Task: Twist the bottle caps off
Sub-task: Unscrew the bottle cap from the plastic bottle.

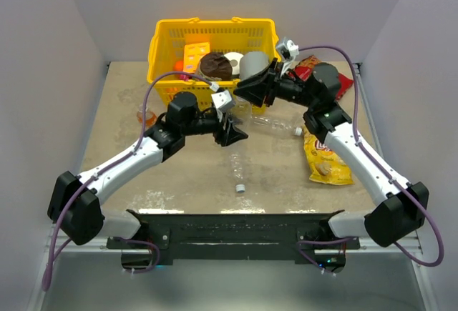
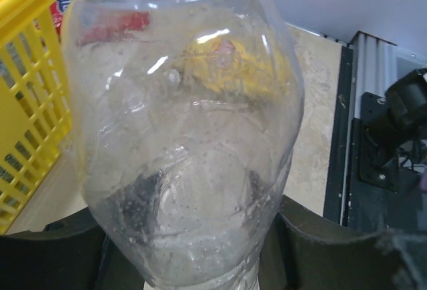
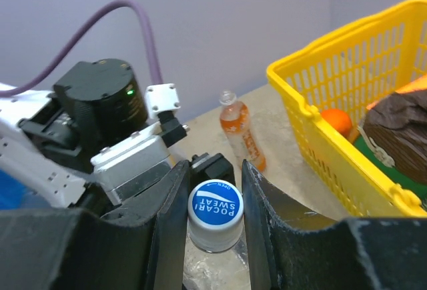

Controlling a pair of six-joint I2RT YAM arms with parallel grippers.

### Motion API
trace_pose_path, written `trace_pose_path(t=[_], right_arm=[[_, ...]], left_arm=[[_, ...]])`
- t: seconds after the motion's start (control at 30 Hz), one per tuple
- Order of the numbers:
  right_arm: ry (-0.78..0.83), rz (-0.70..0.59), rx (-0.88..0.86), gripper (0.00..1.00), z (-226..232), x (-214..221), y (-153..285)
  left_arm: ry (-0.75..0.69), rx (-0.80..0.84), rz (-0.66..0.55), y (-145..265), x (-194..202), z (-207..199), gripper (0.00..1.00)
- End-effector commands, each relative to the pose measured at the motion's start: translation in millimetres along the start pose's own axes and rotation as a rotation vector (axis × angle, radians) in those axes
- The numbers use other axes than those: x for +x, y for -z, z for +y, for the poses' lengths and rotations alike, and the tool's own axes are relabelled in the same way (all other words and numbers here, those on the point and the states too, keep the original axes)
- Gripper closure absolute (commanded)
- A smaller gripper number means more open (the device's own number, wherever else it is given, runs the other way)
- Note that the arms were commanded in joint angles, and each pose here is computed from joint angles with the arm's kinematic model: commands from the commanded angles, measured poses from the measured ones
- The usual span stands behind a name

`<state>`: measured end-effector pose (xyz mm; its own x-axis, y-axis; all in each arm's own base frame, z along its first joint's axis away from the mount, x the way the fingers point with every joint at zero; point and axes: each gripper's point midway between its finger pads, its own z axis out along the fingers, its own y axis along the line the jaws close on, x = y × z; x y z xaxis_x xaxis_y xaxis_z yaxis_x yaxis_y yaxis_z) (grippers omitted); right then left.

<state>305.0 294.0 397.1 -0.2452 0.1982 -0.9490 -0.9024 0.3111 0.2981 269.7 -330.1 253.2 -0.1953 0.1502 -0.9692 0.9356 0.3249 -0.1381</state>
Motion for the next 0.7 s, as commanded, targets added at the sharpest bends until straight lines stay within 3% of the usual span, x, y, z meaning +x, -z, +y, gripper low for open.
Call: trace_pose_path(t=[0.0, 0.27, 0.43, 0.5, 0.6, 0.67], right_arm=[[0.009, 0.064, -0.236, 1.0, 34.9, 17.4, -0.7], [0.044, 0.091, -0.329, 1.0, 46.9, 25.6, 5.9], [0.036, 0.07, -0.284, 1.0, 40.2, 20.0, 5.1], [0.028, 0.055, -0.254, 1.0, 36.6, 15.8, 5.9], [0.023, 0.025, -0.18, 0.86, 25.6, 7.8, 10.5], [0.022, -0.004, -0.132, 0.71, 20.9, 0.0, 14.9]], left_arm=[[-0.193, 0.356, -0.151, 8.5, -41.9, -71.1, 0.75], [-0.163, 0.456, -0.156, 13.7, -42.0, -86.0, 0.75], [-0.151, 0.403, -0.153, 10.8, -42.6, -76.6, 0.75], [-0.141, 0.307, -0.151, 5.5, -44.3, -60.4, 0.75], [-0.125, 0.205, -0.135, 2.6, -44.5, -42.8, 0.74], [-0.12, 0.177, -0.13, 1.8, -43.6, -38.0, 0.74]])
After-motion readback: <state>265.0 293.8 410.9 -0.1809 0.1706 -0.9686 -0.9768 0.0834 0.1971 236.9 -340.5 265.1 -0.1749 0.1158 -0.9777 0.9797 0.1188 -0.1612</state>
